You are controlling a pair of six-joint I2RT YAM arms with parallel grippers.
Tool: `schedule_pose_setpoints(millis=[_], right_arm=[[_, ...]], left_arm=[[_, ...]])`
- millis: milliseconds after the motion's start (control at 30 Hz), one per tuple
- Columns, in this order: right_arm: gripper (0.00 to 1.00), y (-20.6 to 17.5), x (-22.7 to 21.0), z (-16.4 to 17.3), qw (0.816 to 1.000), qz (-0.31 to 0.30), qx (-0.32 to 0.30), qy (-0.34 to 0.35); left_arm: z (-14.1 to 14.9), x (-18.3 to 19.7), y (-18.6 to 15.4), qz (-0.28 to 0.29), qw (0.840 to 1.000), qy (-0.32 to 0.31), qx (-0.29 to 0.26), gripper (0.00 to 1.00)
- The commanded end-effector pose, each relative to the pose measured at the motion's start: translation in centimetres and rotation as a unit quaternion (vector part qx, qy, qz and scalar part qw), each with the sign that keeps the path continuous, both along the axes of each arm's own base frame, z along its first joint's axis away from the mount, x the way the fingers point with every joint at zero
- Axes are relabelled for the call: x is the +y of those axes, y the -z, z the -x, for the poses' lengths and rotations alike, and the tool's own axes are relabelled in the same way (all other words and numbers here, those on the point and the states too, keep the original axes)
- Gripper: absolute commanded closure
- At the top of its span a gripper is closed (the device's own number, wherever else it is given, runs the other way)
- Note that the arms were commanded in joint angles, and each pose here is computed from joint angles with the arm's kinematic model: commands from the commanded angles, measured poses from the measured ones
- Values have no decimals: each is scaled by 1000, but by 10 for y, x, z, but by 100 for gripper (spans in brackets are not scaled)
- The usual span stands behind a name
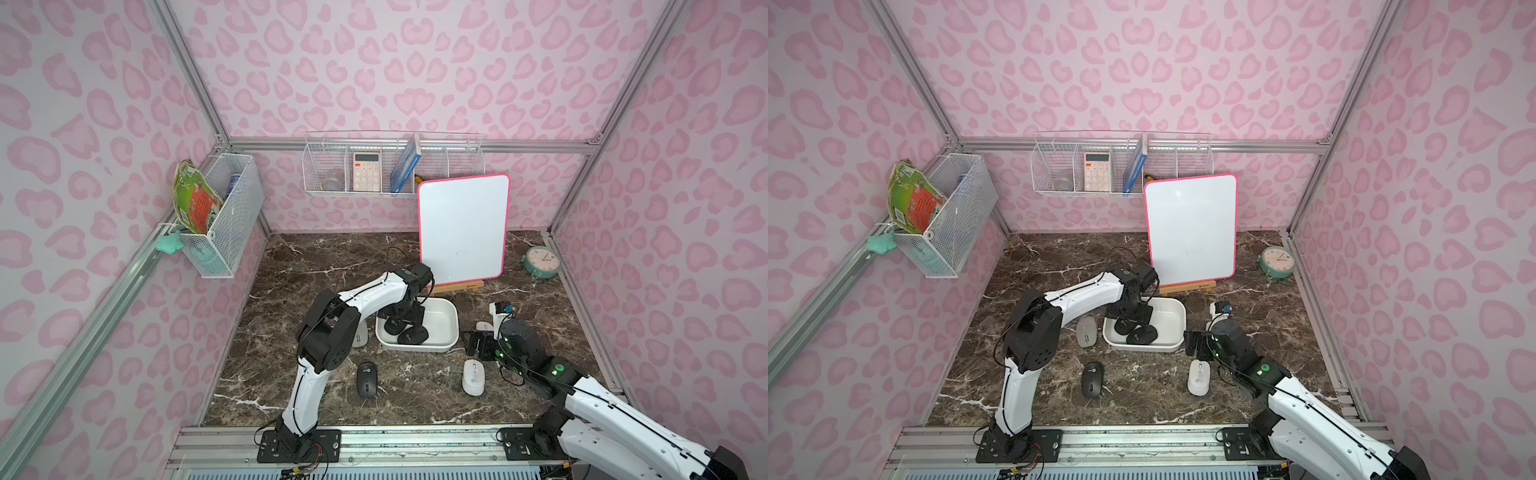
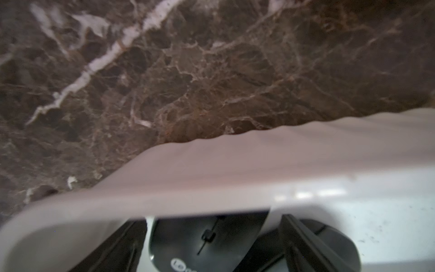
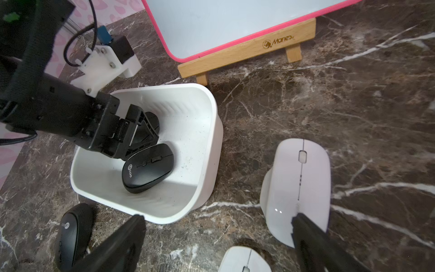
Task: Take out the mouse from the storage box
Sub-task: Pick up the mouse from the storage box, then place the mouse at the center of the board.
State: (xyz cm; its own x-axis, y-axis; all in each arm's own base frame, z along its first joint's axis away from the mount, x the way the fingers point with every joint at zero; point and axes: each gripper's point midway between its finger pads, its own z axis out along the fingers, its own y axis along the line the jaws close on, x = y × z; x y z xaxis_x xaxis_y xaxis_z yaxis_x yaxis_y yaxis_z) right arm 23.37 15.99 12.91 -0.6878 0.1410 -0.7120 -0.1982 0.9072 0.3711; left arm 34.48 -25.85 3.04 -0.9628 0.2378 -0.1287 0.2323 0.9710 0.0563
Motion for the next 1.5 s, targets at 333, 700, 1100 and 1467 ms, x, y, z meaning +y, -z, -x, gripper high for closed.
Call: schedule_pose_setpoints(millis=[333,700,1100,1467], right_arm=[[1,-7,5,-5,1000,-7,-8,-3],[1,-7,5,-3,1000,-8,-9,-8],[1,-11,-1,-7,1000,8,-23,1],[1,-15,8,-14,1000,6,-24,-10]], left_arm=[[-4,-1,-9,14,1000,-9,-23,45],[19,-1,-74,49,996,4,-79,47],[118,11,-78,75,993,69,-61,47],[181,6,-44,79,987,135,-23,48]])
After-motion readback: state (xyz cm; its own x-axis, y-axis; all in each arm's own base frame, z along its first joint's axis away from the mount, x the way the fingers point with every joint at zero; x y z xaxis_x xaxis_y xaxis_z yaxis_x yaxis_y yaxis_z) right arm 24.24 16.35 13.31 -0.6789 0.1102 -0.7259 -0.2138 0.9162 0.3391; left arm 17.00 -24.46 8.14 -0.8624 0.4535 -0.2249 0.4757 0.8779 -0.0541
